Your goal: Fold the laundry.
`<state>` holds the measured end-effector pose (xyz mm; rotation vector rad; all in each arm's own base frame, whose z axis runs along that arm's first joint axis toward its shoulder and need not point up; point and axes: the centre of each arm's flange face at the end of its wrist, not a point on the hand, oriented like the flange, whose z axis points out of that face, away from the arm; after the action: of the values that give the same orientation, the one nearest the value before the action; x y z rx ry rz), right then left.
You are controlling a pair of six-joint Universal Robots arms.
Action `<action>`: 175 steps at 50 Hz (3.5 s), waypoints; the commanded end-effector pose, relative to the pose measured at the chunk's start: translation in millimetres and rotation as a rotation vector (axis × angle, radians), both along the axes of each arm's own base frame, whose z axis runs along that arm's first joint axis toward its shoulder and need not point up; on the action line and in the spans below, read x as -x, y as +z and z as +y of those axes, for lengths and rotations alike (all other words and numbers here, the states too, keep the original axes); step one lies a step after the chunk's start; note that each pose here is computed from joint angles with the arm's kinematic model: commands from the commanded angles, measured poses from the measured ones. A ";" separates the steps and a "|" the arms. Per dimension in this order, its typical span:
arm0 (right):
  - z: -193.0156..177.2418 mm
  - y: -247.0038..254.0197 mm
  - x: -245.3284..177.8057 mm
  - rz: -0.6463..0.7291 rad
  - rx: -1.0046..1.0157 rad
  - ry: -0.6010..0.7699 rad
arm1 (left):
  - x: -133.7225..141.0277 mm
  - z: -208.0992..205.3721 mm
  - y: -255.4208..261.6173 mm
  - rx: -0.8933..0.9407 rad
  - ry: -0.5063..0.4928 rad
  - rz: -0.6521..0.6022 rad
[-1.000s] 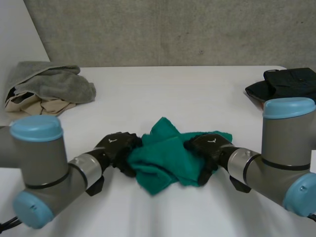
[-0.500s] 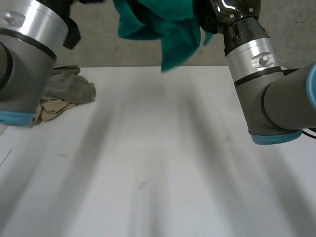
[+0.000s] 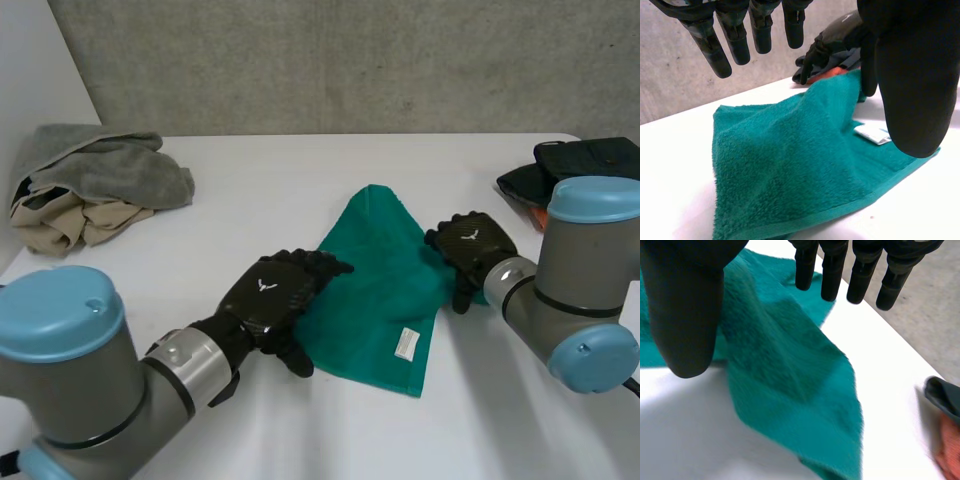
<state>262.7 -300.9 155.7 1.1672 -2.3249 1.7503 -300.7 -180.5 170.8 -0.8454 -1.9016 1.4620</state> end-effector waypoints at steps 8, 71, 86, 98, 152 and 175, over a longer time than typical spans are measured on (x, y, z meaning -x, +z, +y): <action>53.5 74.0 11.1 -0.250 0.003 -0.080 | -50.5 -33.9 63.7 0.107 0.207 0.144; 68.3 -43.0 -43.5 -0.159 0.050 0.026 | -65.8 -36.9 38.6 -0.052 0.251 0.182; 87.8 86.1 -51.4 -0.322 0.261 0.127 | -65.3 -52.8 10.6 -0.137 0.279 0.150; 126.8 158.9 -53.8 -0.406 0.329 0.218 | -28.0 -52.9 -30.4 -0.535 0.308 0.232; -14.7 22.7 16.6 -0.096 0.226 -0.219 | 29.2 -98.8 39.5 -0.049 0.164 -0.050; -3.0 21.3 8.2 -0.097 0.233 -0.187 | -98.1 -6.3 -12.8 -0.480 0.396 0.023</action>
<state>250.9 -309.0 177.1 0.8011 -2.1194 1.9780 -200.9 -199.9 184.6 -0.2548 -2.3641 1.2865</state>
